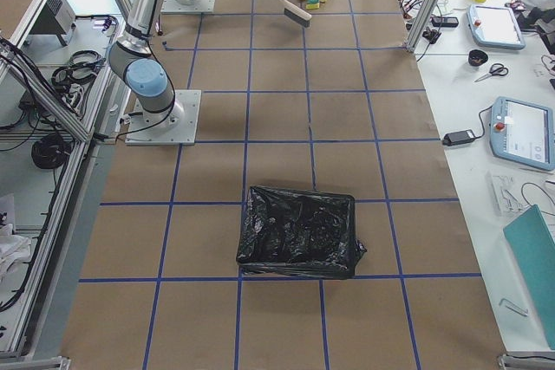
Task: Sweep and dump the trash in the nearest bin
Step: 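Sweep the toys and sponge into the dustpan with the right gripper's brush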
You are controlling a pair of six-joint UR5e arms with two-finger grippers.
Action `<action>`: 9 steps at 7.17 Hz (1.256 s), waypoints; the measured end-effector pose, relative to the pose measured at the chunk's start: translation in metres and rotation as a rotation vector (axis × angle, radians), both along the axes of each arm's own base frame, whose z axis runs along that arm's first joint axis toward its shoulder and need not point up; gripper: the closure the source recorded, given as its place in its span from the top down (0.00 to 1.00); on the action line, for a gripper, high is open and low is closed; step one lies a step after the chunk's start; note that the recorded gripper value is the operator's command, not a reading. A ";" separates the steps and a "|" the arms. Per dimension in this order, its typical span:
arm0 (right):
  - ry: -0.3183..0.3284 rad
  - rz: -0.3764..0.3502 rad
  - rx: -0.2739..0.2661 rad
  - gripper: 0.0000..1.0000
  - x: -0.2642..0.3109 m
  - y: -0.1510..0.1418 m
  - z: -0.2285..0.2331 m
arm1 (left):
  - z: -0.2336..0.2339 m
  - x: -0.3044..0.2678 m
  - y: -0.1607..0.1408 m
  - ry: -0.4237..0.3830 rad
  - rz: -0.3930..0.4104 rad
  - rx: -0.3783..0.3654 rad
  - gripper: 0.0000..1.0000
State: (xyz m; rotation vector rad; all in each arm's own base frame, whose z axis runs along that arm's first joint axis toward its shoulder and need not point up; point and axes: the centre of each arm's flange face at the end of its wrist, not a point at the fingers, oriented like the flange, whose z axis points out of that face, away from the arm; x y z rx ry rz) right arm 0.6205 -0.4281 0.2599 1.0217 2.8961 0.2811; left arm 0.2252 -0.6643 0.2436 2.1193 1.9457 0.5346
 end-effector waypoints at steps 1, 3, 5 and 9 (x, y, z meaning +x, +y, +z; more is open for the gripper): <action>-0.007 0.015 -0.005 0.00 0.005 0.004 0.000 | 0.000 0.000 0.000 -0.009 0.000 0.002 0.00; -0.017 0.038 -0.012 0.00 0.020 0.009 -0.005 | 0.001 -0.003 -0.001 -0.017 -0.004 0.004 0.00; -0.024 0.045 -0.020 0.00 0.036 0.007 -0.013 | -0.001 -0.005 -0.002 -0.017 -0.005 0.005 0.00; -0.070 0.134 -0.063 0.00 0.079 -0.002 -0.033 | -0.002 -0.009 -0.004 -0.018 -0.010 0.005 0.00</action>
